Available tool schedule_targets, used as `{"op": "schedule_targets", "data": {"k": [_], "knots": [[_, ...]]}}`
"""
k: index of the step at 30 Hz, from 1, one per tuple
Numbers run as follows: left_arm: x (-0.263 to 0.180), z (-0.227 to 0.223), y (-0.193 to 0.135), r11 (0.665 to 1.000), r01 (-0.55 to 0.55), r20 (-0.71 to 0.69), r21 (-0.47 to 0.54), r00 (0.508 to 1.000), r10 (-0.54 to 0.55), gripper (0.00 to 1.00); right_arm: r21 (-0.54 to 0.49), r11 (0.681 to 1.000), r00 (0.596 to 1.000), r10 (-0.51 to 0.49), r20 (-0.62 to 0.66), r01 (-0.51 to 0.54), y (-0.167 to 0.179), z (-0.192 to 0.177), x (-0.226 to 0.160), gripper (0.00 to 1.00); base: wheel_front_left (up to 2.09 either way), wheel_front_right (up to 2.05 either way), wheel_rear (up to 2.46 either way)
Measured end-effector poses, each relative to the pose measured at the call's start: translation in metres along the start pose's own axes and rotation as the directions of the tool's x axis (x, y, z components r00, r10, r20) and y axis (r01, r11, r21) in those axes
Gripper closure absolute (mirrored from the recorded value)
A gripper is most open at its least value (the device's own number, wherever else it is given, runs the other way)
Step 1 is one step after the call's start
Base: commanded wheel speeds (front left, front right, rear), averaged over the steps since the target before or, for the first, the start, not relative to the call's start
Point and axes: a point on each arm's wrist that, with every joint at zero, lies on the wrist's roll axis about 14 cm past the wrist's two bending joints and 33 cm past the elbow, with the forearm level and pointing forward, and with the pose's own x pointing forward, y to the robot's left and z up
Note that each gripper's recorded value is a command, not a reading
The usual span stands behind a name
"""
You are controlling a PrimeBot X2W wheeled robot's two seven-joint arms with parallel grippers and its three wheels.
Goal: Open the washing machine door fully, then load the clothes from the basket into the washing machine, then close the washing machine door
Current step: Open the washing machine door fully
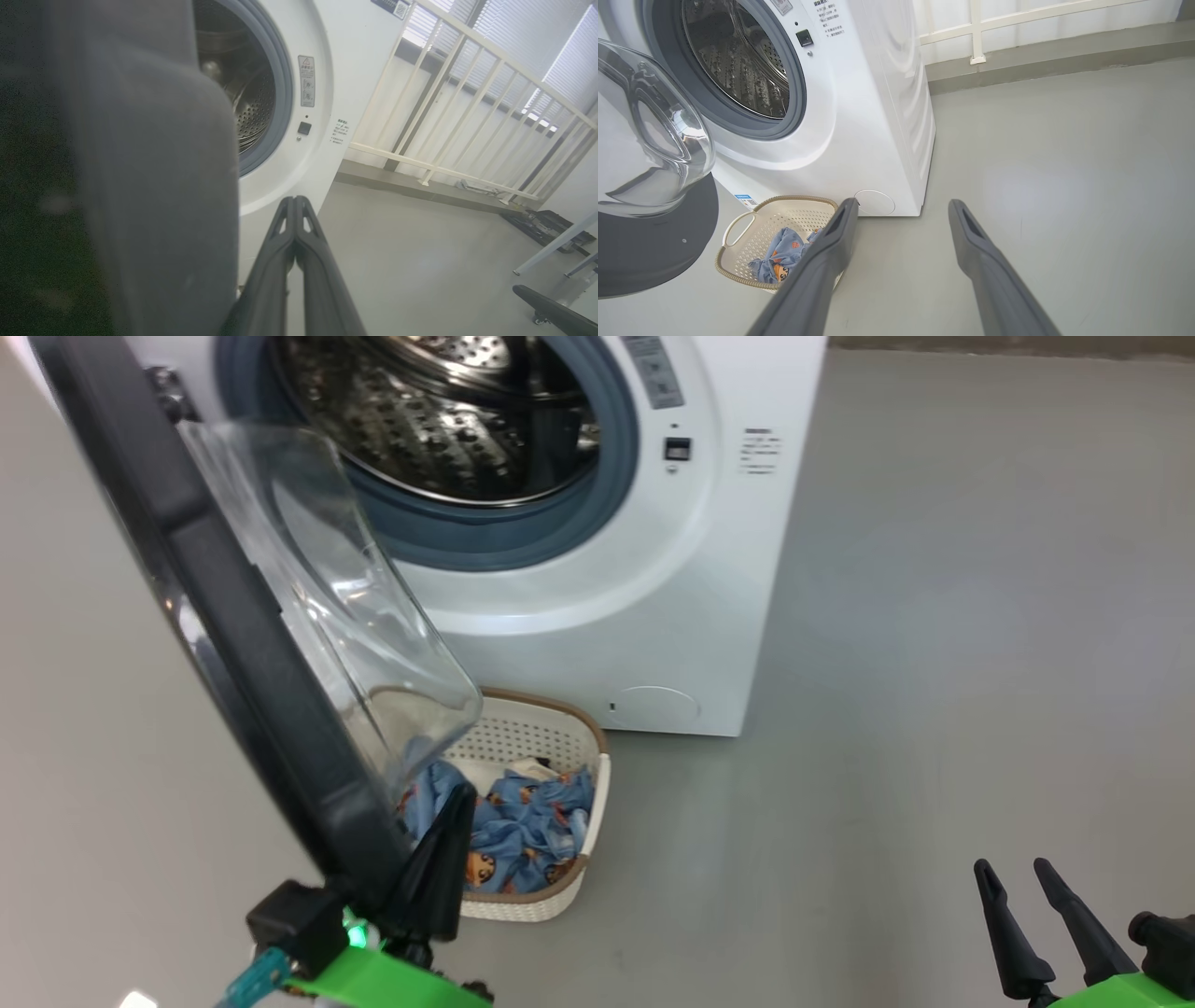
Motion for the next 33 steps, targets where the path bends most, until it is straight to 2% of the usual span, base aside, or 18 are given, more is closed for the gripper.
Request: {"op": "schedule_targets", "data": {"k": [12,23,26,33], "knots": [[-0.042,0.020,0.053,0.979,-0.183,0.048,0.084,0.983,0.180,1.00,-0.003,0.993,0.993,0.115,-0.019,-0.115,0.037,-0.005,0.023,0.00,0.00,0.00,0.00],[-0.086,0.046,0.115,0.902,-0.405,0.114,0.149,0.913,0.391,1.00,0.001,0.981,0.980,0.193,-0.040,-0.193,0.066,-0.012,0.036,0.00,0.00,0.00,0.00],[-0.099,0.056,0.134,0.869,-0.464,0.138,0.174,0.885,0.445,1.00,0.004,0.979,0.978,0.204,-0.044,-0.204,0.070,-0.014,0.037,0.00,0.00,0.00,0.00],[-0.113,0.066,0.161,0.814,-0.542,0.160,0.207,0.840,0.519,1.00,0.011,0.979,0.977,0.206,-0.060,-0.205,0.070,-0.020,0.038,0.00,0.00,0.00,0.00]]}}
